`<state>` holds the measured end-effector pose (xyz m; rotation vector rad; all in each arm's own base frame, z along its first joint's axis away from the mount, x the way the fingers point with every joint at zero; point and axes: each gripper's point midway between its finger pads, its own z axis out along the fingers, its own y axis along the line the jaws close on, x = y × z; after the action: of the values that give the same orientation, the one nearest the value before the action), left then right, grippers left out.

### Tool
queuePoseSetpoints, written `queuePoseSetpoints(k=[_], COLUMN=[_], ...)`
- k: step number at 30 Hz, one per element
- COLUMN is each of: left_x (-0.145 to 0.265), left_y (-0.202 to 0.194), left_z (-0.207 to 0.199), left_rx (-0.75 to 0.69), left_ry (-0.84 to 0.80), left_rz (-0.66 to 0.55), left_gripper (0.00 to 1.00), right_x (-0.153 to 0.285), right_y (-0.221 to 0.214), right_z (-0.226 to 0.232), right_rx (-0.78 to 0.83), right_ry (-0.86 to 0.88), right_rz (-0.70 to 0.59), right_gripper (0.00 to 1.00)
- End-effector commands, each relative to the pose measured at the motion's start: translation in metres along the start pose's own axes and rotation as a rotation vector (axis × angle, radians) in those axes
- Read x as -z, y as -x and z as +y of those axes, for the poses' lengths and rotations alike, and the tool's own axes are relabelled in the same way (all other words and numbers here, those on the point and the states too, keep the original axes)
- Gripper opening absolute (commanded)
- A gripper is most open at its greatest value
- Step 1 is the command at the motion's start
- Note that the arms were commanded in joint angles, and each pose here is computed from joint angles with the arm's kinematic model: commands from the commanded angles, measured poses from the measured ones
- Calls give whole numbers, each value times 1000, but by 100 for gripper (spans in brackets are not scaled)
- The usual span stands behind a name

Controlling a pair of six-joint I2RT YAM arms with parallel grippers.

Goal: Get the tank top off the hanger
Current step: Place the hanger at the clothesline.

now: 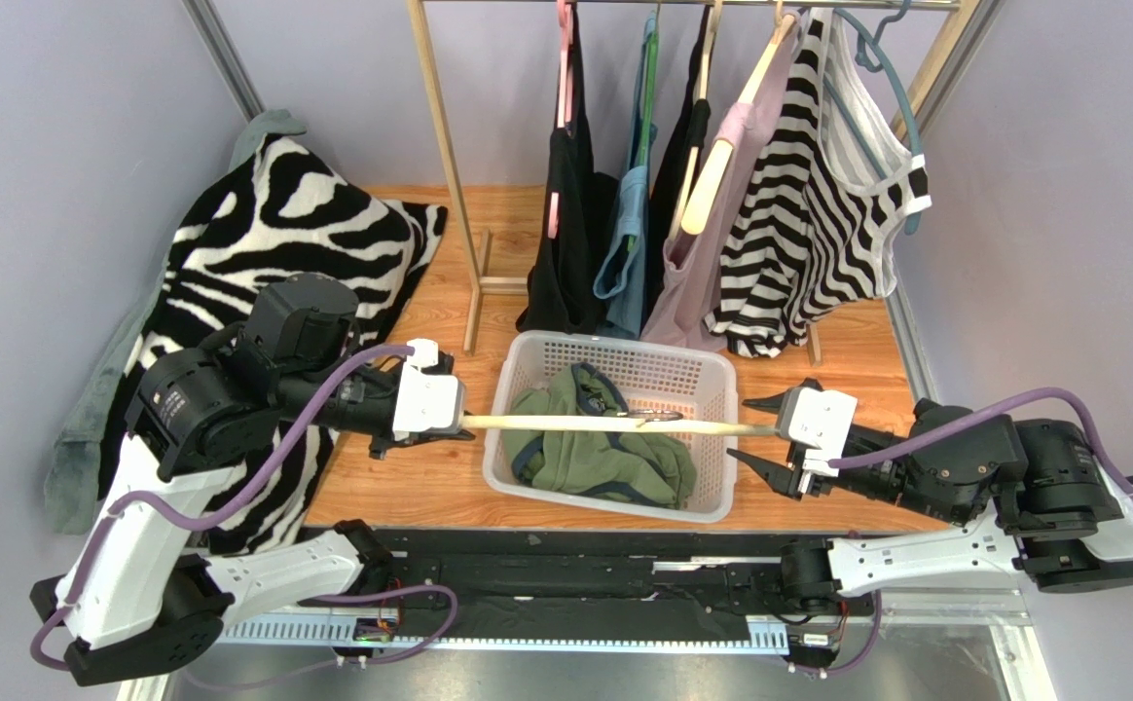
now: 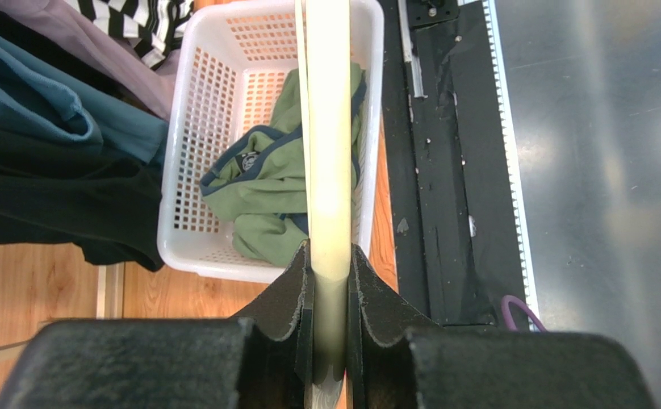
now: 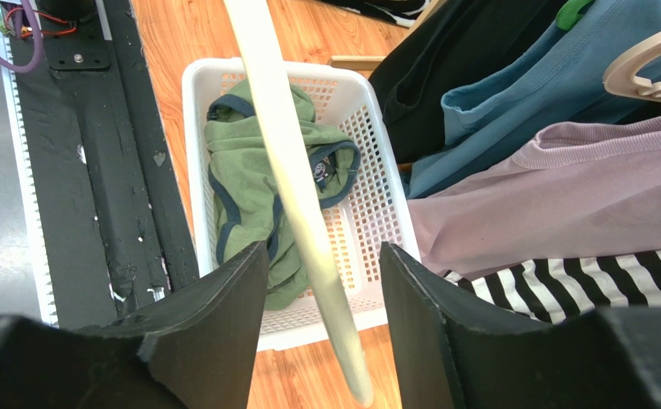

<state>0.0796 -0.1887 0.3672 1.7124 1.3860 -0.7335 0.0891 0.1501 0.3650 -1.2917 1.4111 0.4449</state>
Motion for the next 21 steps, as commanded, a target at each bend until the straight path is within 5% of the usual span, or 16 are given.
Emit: queuePoseSetpoints(k=[1,3,4,6,10,12,13,18,21], left_x=[20,20,20,19,20,19,19,53,93], left_y=[-22,-20,-20,-20,-15,-7,-9,36,70], left_z=[-59,-60,-60,-57,-49,-33,-20,43,86], left_rx=[143,147,146,145,137,151,152,56,-12], left_ry=[-196,-199,-201,-197,-171,-106,-44,340,620], left_rz=[96,89,89,94,96,90,112,-20,-107], left_gripper=[0,0,0,0,0,14,30,60,79], right_x=[3,2,2,1,-2,-6,-8,-6,-24], right_y=[5,5,7,8,17,27,30,73,71], right_z=[-6,-6,-7,-5,-1,-3,-7,-28,-20], right_rx=[-19,-22,-31,-48,-89,-129,-151,-323,-293], right_ry=[-25,-26,-30,-26,-10,-27,-60,-153,-188], right_rz=[-8,-8,-11,-8,-6,1,8,24,198], right_gripper=[52,41,22,2,0,0,0,0,0])
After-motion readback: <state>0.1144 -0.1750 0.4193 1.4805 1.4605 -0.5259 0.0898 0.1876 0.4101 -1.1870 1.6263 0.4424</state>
